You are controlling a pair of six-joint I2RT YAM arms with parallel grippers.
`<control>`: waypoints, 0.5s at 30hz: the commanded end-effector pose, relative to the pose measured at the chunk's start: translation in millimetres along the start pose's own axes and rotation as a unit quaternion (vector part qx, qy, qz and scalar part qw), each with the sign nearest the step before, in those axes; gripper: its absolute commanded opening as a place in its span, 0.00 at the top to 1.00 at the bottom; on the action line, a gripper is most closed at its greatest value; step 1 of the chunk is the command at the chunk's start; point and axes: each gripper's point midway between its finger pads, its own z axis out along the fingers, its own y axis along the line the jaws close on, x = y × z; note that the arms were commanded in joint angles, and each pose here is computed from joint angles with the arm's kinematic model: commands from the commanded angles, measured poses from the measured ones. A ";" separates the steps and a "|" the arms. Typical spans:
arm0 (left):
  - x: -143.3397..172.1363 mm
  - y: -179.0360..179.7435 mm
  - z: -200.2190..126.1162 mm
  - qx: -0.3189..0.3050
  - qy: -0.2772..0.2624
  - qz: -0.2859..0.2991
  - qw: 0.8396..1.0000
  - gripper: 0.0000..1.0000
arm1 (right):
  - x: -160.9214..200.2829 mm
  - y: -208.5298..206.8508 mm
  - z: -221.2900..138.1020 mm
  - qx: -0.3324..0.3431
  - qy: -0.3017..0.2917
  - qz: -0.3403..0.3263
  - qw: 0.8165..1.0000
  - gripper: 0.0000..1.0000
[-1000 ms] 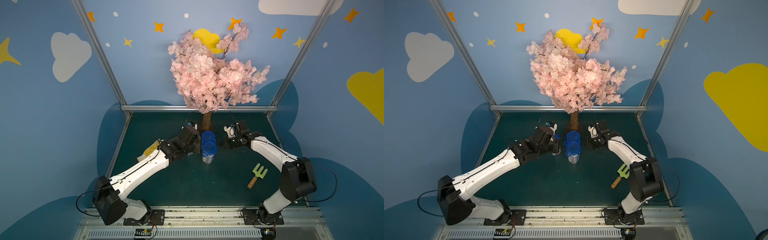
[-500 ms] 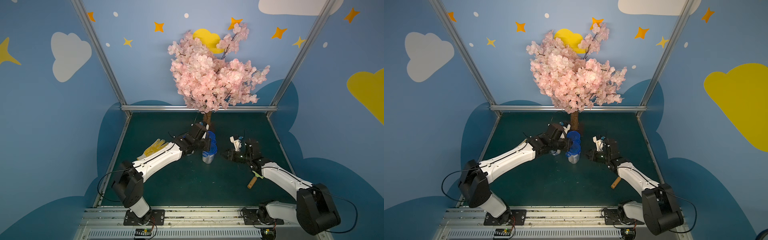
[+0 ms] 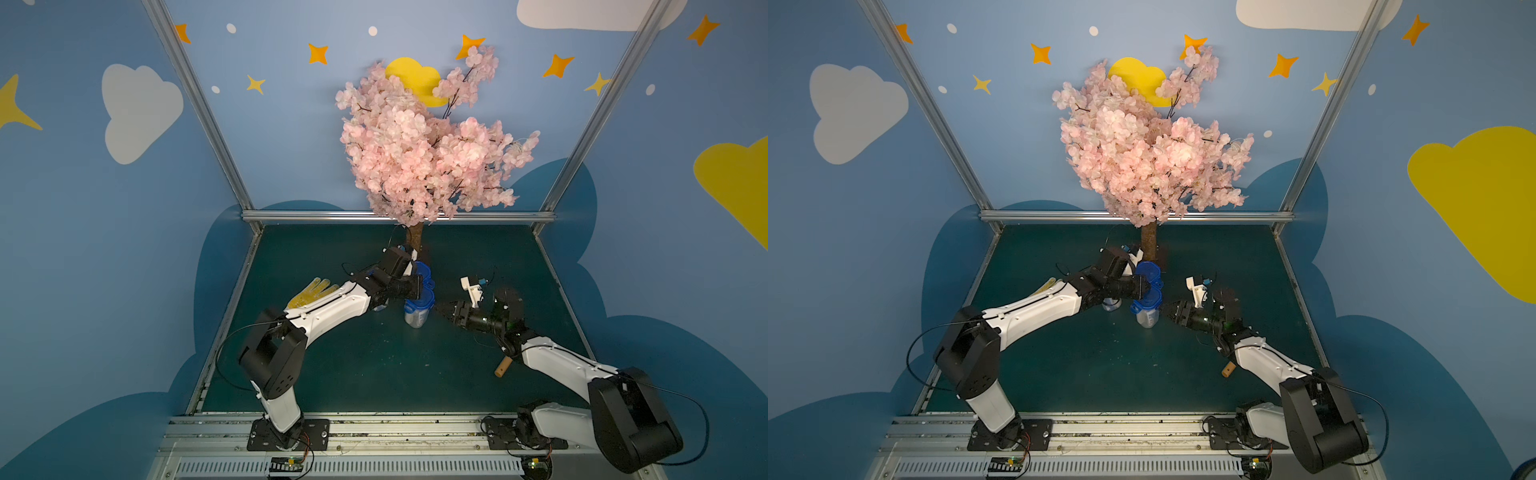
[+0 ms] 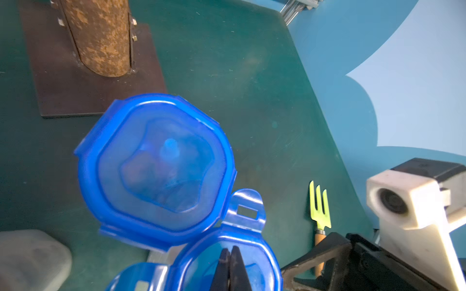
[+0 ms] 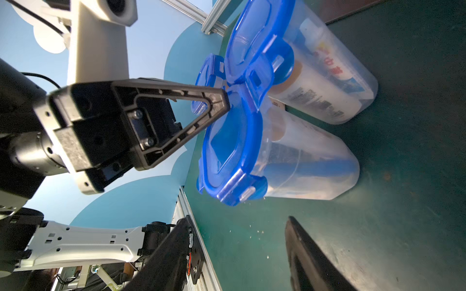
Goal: Take out toiletry kits
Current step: Unfasten the latch on the container.
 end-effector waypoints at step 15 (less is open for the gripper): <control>57.8 39.0 13.2 -0.044 0.070 -0.044 0.996 0.98 | -7.3 6.8 28.2 -0.121 0.013 0.040 0.992 0.54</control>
